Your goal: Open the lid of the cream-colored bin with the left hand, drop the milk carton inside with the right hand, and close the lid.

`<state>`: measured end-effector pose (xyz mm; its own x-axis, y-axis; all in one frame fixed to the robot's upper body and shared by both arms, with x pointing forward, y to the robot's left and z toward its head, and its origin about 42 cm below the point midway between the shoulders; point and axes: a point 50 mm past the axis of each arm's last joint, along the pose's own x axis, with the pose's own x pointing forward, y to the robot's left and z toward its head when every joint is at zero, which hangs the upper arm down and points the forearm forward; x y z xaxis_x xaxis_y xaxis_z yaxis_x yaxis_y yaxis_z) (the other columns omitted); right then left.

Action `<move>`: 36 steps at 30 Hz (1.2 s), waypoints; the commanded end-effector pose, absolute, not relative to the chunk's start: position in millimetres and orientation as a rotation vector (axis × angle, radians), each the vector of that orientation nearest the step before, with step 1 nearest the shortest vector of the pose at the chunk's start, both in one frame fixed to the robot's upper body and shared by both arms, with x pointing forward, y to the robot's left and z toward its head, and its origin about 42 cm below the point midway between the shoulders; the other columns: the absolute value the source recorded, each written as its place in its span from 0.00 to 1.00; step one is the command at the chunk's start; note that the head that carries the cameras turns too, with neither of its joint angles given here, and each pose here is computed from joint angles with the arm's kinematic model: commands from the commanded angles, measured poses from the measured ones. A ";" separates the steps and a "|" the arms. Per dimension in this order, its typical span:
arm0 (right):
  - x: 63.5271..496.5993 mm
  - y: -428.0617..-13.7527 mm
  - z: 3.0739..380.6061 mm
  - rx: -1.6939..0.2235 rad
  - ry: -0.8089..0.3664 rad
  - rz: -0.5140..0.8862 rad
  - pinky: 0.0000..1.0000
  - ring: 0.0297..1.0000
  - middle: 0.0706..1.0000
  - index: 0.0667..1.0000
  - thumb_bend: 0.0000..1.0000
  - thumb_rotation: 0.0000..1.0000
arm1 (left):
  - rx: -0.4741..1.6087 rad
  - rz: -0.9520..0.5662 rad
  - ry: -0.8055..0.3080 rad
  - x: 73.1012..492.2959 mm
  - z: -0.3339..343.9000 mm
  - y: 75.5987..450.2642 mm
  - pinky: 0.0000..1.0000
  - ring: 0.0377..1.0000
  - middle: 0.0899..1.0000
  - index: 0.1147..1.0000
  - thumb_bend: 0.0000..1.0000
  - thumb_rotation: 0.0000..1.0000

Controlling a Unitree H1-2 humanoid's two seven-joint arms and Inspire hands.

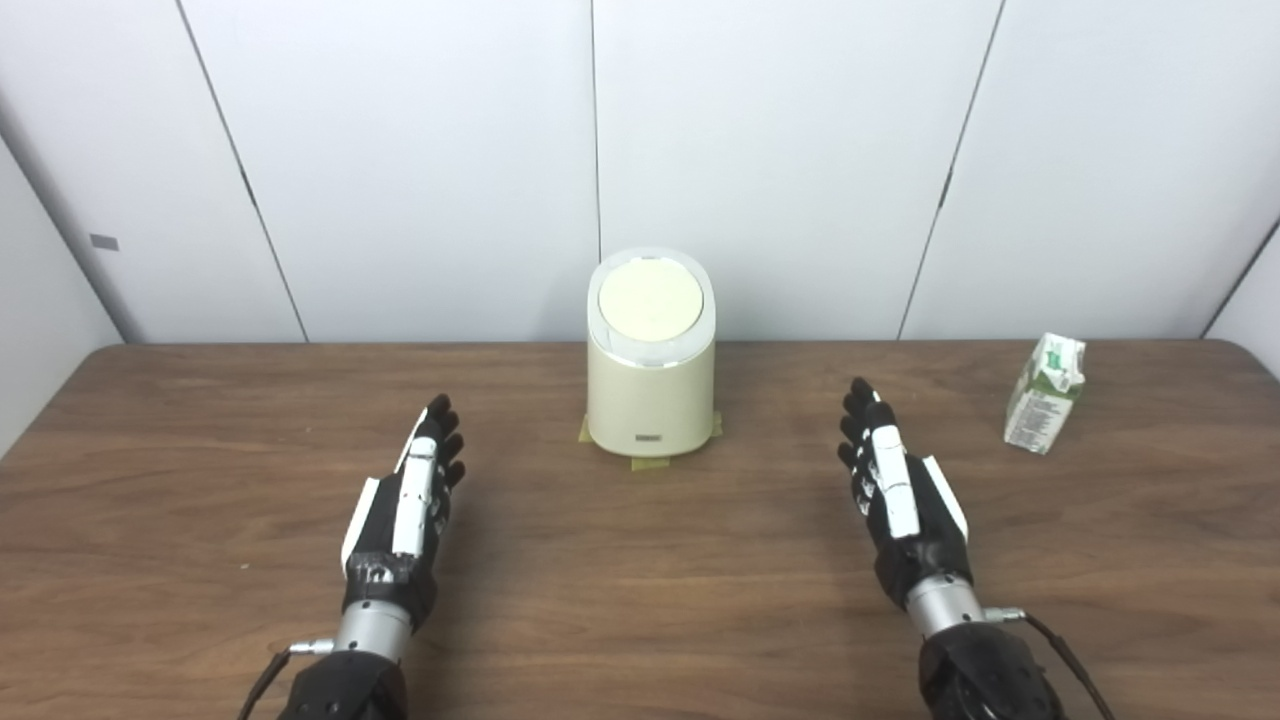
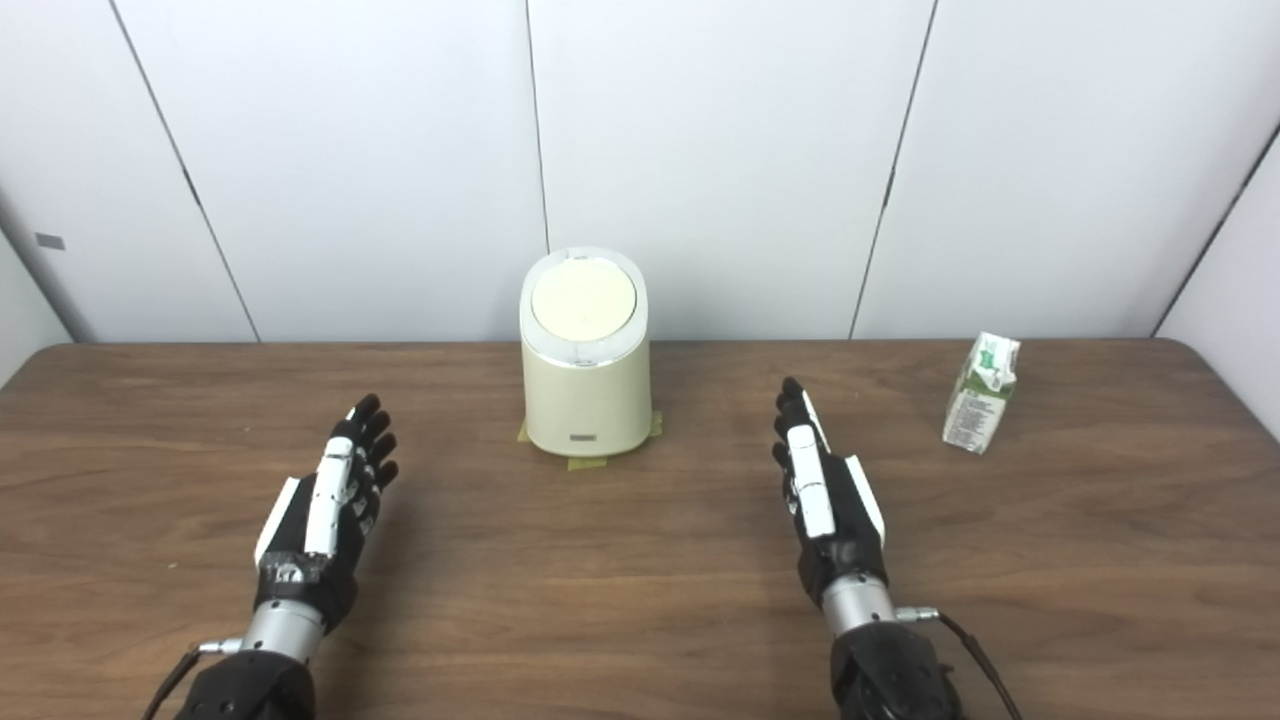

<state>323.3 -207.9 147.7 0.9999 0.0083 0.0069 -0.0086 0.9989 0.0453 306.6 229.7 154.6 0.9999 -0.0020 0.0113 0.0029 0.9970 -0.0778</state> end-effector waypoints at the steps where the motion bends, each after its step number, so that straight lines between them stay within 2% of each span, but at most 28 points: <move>1: 329.1 -206.0 169.3 0.057 -0.090 0.013 1.00 1.00 1.00 1.00 0.61 1.00 | -0.069 -0.026 -0.083 311.3 173.2 228.4 1.00 1.00 1.00 1.00 0.42 1.00; 21: 326.2 -207.8 169.8 0.060 -0.073 0.015 1.00 1.00 1.00 1.00 0.61 1.00 | -0.065 -0.025 -0.075 309.2 172.9 228.7 1.00 1.00 1.00 1.00 0.43 1.00; 36: 321.8 -208.1 161.0 0.058 -0.076 0.026 1.00 1.00 1.00 1.00 0.61 1.00 | -0.075 -0.030 -0.070 303.0 165.7 229.8 1.00 1.00 1.00 1.00 0.41 1.00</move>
<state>317.0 -210.0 144.3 0.9997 0.0076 -0.0227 -0.0064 0.9986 0.0524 298.5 232.1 150.9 1.0000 -0.0045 -0.0066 0.0040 0.9972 -0.0743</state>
